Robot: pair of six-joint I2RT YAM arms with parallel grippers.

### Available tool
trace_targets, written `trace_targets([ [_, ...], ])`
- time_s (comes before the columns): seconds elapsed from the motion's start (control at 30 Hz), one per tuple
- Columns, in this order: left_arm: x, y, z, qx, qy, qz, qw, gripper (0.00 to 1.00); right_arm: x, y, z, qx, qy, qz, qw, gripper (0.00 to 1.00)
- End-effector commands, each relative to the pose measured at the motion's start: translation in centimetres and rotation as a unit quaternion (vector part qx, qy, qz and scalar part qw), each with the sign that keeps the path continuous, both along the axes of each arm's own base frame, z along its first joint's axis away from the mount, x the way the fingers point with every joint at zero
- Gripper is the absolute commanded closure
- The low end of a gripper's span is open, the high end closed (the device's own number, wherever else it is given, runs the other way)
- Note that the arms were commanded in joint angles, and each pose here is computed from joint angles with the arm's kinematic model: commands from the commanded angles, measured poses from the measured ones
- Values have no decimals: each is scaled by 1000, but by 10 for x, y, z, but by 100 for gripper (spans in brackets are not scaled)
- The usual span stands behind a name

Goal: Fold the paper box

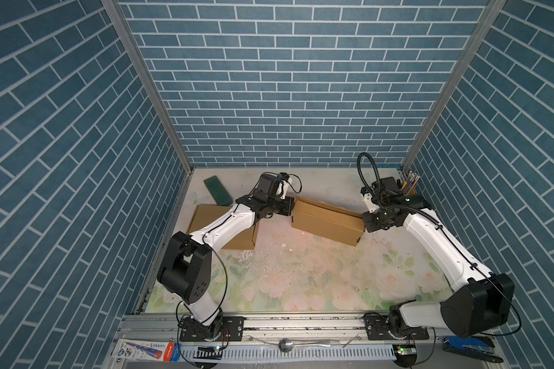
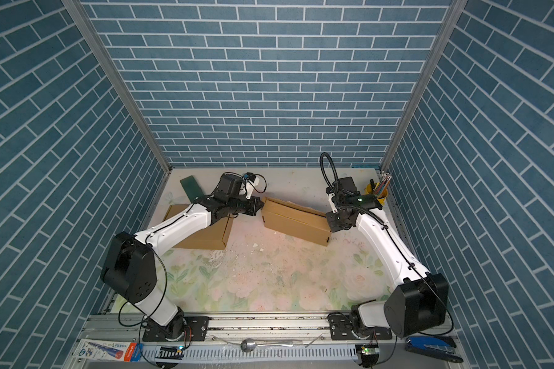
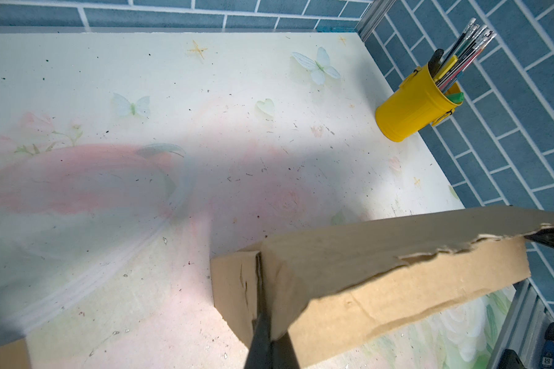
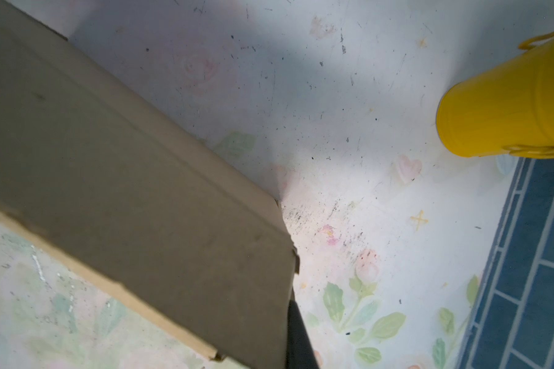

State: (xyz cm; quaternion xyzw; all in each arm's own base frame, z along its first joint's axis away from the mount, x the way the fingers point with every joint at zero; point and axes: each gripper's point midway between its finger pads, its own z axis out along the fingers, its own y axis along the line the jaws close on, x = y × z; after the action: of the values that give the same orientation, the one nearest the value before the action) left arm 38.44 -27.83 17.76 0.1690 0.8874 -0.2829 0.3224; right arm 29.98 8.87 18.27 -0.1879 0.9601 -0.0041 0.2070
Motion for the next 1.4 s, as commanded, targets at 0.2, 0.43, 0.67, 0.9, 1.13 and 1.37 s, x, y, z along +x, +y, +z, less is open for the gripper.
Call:
trace_targets([
  [0.2,-33,6,-60,58,98,-14,993,100,-13,14,8,55,65,-54,995,100],
  [0.43,-37,5,-59,57,99,-17,993,100,-10,23,20,113,71,-90,987,100],
  [0.67,-38,4,-57,55,98,-20,993,100,-9,22,24,144,70,-110,981,100],
  [0.9,-39,0,-51,44,100,-29,994,100,-7,20,32,200,66,-123,970,100],
  [1.13,-43,0,-48,43,101,-37,993,100,-7,18,40,244,70,-124,959,100],
  [1.37,-43,1,-54,46,106,-33,993,100,-12,15,39,276,86,-124,949,100],
])
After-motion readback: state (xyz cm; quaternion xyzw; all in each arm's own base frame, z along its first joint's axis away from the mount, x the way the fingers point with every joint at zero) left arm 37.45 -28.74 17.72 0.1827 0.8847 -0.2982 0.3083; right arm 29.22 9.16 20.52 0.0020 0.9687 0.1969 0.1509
